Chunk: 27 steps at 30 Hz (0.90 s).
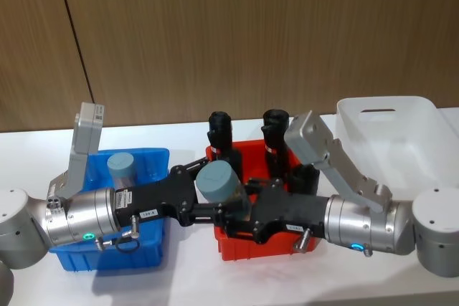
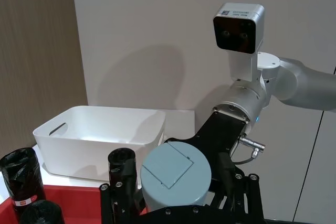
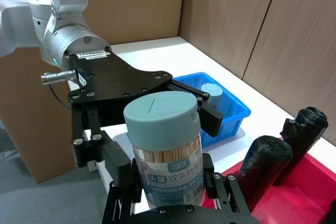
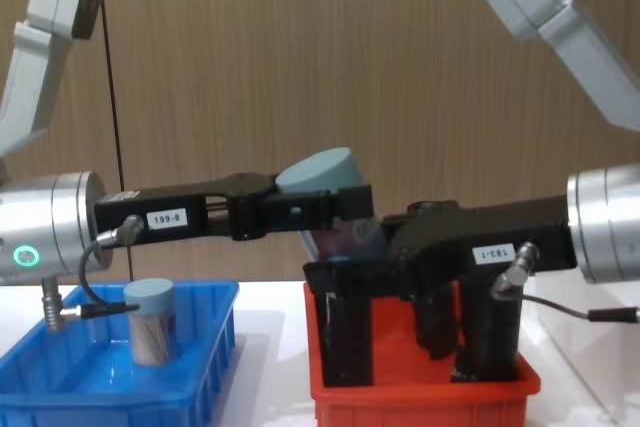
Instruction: Pick the cotton swabs from the blue box and place them into the white box.
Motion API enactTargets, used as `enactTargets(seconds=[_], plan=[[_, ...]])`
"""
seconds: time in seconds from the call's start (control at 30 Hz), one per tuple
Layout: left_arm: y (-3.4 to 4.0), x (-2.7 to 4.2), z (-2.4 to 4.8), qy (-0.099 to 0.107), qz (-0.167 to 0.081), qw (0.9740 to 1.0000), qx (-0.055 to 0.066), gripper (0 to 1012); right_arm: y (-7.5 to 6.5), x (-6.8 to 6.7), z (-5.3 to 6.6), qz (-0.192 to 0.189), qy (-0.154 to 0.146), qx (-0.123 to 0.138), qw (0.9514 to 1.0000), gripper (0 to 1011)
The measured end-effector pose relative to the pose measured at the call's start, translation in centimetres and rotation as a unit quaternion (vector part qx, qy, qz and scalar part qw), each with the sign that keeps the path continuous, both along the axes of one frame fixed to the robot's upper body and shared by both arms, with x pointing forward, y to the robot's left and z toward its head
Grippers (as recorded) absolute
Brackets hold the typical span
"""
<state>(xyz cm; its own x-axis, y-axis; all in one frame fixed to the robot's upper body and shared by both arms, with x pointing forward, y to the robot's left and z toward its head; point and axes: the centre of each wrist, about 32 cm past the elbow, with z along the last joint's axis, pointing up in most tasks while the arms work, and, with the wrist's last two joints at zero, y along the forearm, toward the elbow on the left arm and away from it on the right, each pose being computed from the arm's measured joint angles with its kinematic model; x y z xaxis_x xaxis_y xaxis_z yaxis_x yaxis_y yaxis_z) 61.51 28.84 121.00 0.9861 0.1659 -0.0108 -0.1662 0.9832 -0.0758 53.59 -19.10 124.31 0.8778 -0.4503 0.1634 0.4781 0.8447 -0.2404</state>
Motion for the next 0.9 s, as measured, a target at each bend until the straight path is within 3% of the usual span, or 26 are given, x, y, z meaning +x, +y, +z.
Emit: enactTargets(seconds=[0.33,0.9], plan=[[0.00,0.00,0.00,0.000,0.000,1.0000,0.000,1004,-1.0,-0.4,0.0,-0.012,-0.001,0.006,0.9999,649],[0.00,0.00,0.00,0.000,0.000,1.0000,0.000,1004,-5.9,-1.8,-0.2,-0.081,-0.003,0.022,0.9965,650]])
